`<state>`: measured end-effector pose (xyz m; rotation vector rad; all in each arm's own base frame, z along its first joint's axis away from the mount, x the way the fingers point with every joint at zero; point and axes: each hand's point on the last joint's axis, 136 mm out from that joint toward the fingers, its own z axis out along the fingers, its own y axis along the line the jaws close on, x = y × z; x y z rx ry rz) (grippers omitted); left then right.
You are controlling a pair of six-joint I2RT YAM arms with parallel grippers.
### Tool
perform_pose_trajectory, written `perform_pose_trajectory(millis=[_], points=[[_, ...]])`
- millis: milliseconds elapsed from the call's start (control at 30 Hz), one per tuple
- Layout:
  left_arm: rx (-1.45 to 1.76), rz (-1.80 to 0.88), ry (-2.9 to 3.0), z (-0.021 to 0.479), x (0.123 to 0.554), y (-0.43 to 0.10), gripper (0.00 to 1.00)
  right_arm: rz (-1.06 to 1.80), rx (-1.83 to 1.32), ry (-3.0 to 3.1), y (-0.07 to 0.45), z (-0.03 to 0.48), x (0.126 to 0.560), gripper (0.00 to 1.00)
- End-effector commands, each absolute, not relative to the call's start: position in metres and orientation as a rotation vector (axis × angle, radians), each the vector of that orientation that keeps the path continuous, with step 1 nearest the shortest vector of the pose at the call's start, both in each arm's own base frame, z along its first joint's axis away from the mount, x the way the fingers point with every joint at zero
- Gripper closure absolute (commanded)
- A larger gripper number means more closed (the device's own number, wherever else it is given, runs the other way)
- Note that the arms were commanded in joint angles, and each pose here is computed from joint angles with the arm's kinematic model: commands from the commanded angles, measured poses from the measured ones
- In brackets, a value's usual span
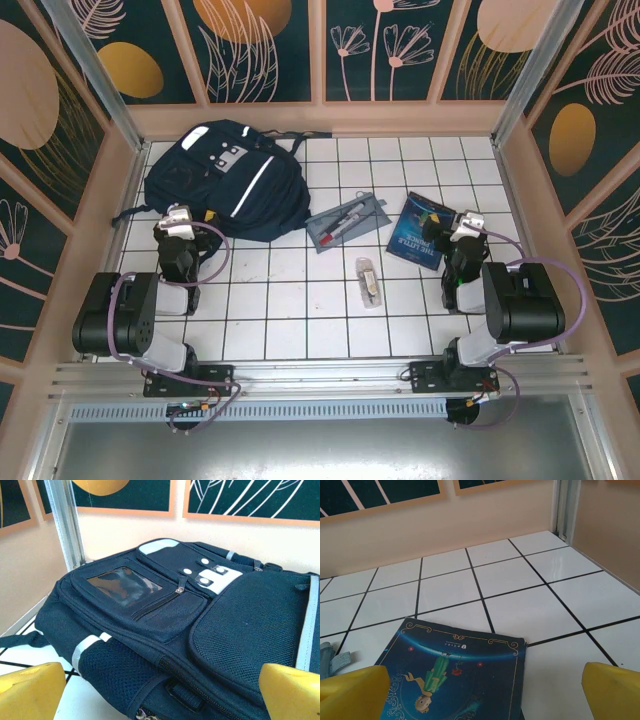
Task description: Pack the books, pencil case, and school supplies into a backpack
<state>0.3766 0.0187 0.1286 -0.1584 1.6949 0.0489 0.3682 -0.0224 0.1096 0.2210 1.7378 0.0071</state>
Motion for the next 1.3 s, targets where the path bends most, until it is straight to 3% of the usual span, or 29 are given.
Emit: perform_pose_trajectory(millis=[0,700,967,1267], points=[[-0.143,0.047,1.676,0.135,0.38,0.018,0.01,-0.003,0.198,1.688,-0.022,0.123,0.373,0.01],[-0.141,0.045,1.674,0.136,0.379,0.017,0.01,0.003,0.197,1.69,-0.022,0.123,0.374,0.01],[-0.177,0.058,1.738,0.159,0.392,0.022,0.01,-0.049,0.251,1.754,-0.03,0.135,0.388,0.01],[-0.285,-0.264,1.877,0.187,0.415,-0.025,0.01,0.062,0.434,1.904,-0.019,0.178,0.396,0.01]])
